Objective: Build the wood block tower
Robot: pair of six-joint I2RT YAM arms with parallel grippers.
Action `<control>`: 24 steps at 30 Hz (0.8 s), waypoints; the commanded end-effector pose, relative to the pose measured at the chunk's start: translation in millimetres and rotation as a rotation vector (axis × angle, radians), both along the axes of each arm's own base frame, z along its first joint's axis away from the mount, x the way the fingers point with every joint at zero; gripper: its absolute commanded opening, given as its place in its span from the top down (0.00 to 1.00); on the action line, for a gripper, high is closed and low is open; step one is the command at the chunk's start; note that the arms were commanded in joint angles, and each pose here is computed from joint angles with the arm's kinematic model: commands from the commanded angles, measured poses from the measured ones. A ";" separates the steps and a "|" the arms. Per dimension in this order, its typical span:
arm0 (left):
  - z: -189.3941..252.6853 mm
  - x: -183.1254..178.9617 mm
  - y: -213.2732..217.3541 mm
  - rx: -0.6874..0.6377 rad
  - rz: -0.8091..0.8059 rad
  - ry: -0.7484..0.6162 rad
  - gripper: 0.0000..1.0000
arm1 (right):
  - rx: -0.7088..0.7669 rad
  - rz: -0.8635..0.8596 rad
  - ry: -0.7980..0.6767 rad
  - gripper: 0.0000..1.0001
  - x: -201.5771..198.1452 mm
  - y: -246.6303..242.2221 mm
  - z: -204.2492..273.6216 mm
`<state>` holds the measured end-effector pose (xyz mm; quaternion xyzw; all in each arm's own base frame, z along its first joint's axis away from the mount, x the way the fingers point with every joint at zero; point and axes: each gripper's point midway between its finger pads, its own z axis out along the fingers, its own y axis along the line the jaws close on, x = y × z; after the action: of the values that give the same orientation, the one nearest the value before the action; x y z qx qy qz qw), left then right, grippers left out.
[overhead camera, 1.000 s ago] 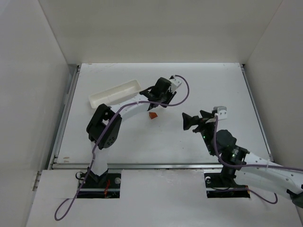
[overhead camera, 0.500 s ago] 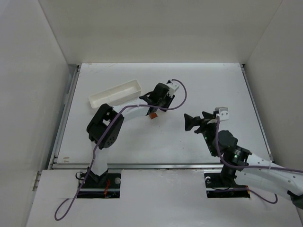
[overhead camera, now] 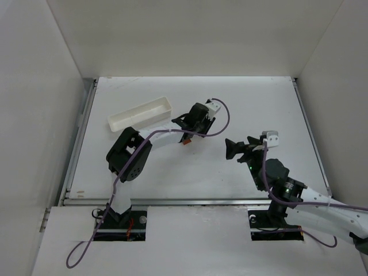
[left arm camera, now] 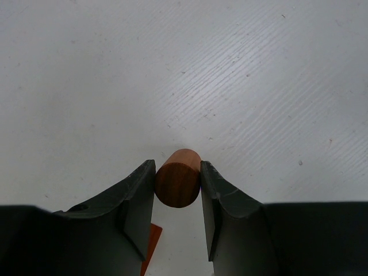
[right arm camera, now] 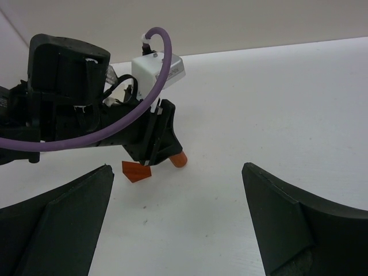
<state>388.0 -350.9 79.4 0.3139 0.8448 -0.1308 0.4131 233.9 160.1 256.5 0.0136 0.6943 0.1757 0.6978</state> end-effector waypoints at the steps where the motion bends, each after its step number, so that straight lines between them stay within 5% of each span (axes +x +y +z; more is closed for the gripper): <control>1: 3.1 1.1 -5.9 -0.006 -0.003 -0.037 1.00 | 0.036 -0.019 -0.014 0.01 -1.0 -4.0 12.6; 16: -5.8 -5.3 -10.0 0.030 -0.026 -0.029 0.91 | 0.037 -0.028 -0.015 0.01 -3.2 -10.1 13.6; 24: -0.9 -3.8 -11.5 0.029 -0.026 -0.030 0.54 | 0.037 -0.028 -0.015 0.01 -3.2 -10.1 13.6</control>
<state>381.5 -357.0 68.4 0.3331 0.8418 -0.1177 0.4081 232.2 152.0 256.8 0.0203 0.6951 0.1678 0.6988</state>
